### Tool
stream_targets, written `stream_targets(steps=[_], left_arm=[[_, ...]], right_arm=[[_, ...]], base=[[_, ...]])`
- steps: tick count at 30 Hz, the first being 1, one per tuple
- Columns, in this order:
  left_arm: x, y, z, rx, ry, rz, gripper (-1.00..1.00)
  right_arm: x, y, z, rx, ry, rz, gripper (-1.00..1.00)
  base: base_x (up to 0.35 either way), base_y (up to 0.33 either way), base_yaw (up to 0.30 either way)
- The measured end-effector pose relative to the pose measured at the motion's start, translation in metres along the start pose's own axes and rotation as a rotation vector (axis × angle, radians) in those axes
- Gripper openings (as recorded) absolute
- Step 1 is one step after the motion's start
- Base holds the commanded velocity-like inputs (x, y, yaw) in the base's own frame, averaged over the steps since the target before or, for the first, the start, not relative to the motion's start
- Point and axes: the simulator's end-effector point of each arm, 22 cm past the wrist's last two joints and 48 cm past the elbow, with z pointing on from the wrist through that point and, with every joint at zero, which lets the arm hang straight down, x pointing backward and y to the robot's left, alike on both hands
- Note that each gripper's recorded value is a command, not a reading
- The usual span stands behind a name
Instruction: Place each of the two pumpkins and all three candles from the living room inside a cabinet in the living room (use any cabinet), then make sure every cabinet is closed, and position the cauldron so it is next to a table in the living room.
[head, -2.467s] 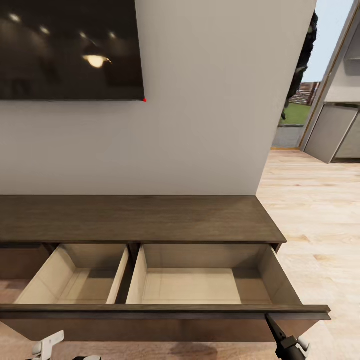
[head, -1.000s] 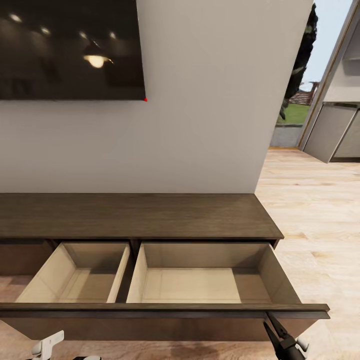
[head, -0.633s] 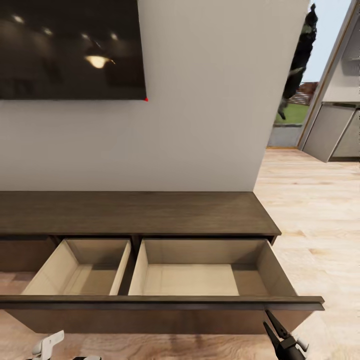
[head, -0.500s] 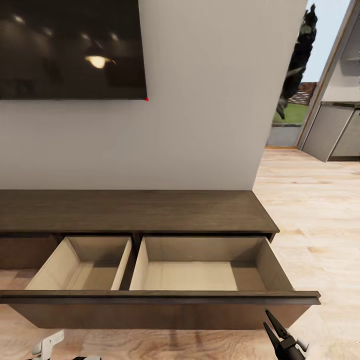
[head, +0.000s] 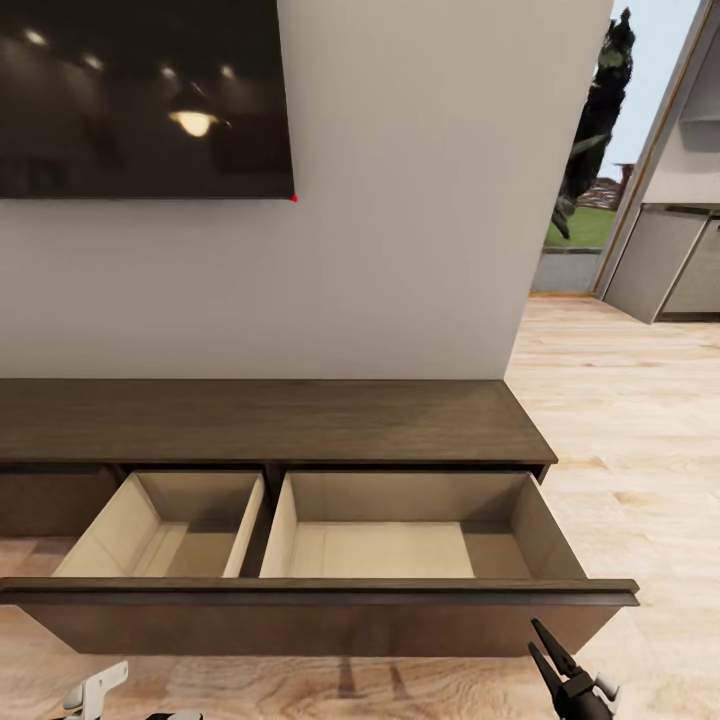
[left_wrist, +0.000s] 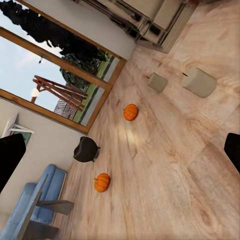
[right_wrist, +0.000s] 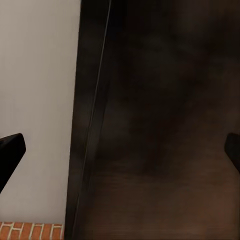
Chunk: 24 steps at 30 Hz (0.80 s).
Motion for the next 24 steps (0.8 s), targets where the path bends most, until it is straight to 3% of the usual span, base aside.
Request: stream_targets(steps=[24], left_arm=[[0.0003,-0.0003,-0.0005,0.001,0.001,-0.002,1.00]], right_arm=[[-0.0010,-0.0026,-0.0029,0.010,0.012,-0.009,1.00]], base=[[-0.032,0.000,0.000]])
